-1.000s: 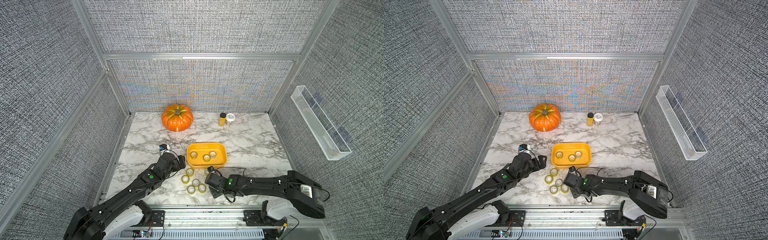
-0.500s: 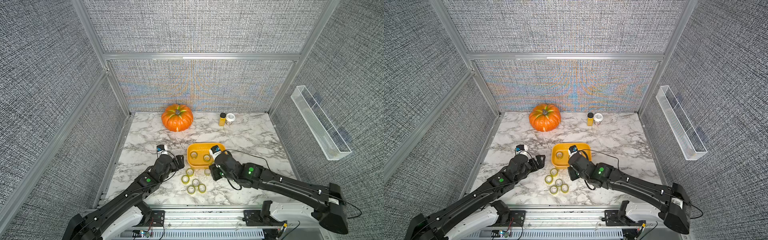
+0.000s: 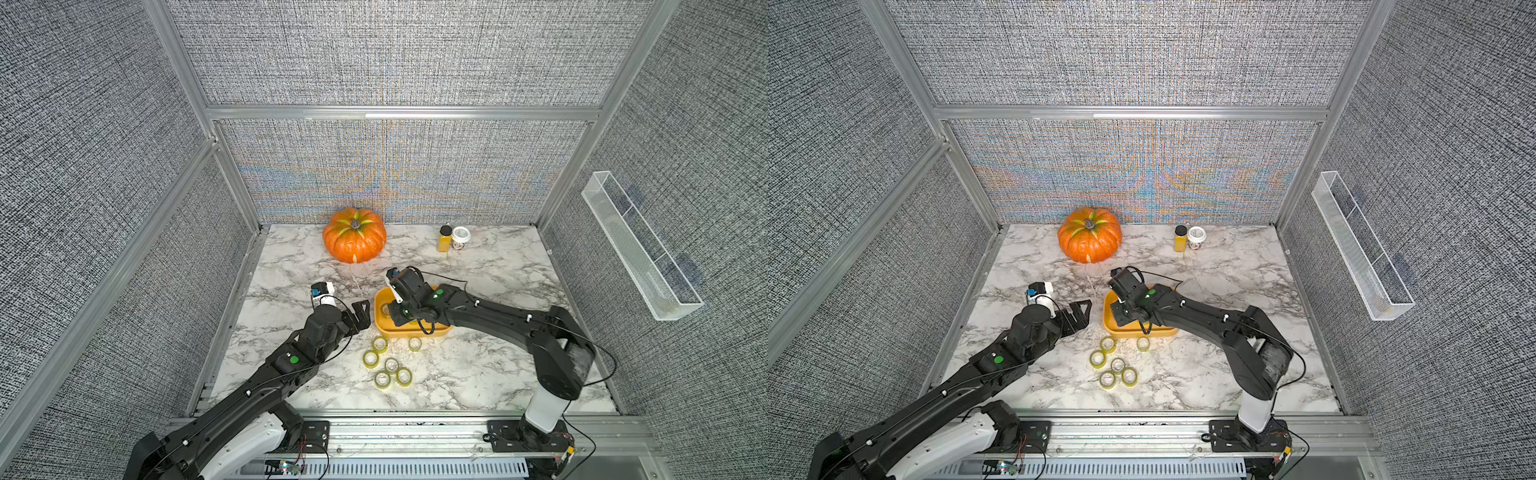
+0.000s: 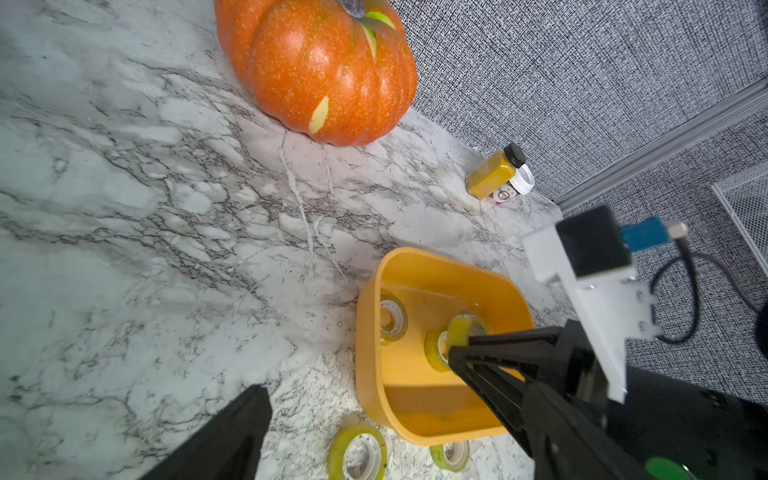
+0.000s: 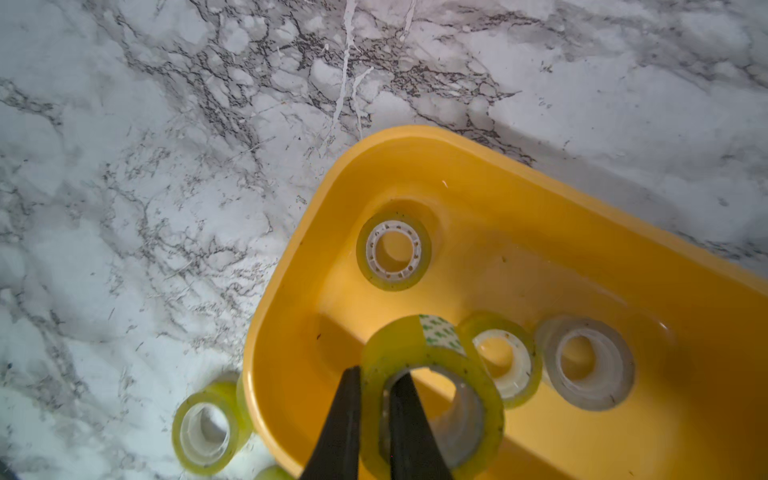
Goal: Put the transparent tape into the storage box
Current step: Place the tape in the storage box.
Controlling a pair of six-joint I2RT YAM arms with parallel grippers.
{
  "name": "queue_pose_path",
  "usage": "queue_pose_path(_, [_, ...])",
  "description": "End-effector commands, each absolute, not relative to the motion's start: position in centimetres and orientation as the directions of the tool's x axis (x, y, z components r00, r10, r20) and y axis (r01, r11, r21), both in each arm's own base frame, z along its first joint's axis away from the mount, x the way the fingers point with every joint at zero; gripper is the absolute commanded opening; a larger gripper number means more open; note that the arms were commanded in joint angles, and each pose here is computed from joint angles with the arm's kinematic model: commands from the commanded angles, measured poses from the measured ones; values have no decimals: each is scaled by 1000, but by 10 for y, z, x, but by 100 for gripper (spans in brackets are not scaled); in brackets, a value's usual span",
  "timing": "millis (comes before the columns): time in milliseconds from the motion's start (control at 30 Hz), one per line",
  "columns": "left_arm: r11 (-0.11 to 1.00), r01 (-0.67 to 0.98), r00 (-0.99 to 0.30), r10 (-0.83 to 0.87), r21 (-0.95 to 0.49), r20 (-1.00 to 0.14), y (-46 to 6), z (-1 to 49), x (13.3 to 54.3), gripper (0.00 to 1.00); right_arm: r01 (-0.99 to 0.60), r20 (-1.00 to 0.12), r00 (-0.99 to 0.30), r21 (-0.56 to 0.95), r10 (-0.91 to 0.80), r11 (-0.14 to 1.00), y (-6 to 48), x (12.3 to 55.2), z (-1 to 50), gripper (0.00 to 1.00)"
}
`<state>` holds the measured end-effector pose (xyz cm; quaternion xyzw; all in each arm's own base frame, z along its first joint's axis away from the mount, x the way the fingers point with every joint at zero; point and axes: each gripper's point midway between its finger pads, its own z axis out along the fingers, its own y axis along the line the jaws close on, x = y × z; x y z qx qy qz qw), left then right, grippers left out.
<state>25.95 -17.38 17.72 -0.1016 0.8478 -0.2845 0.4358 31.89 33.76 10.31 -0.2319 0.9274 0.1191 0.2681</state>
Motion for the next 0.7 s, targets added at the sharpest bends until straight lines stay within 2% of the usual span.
queue_pose_path(0, [819, 66, -610, -419, -570, -672, -170, 171, 254, 100, -479, -540, -752, 55, -377, 876, 337, 332, 93, 11])
queue_pose_path(133, [818, 69, -647, -399, -572, -649, -172, 159, 246, 100, -460, -512, -770, 31, -382, 887, 331, 337, 80, 22])
queue_pose_path(233, [824, 54, -667, -390, -564, -634, -170, 149, 242, 100, -453, -505, -773, 17, -384, 891, 327, 336, 77, 47])
queue_pose_path(333, [821, 53, -675, -391, -569, -626, -170, 146, 240, 100, -456, -524, -767, 37, -371, 889, 327, 333, 87, 61])
queue_pose_path(500, [827, 49, -696, -375, -561, -613, -171, 141, 237, 100, -442, -590, -743, 77, -316, 894, 318, 324, 129, 62])
queue_pose_path(667, [820, 19, -730, -380, -572, -568, -170, 121, 228, 100, -434, -627, -731, 122, -269, 893, 303, 298, 162, 59])
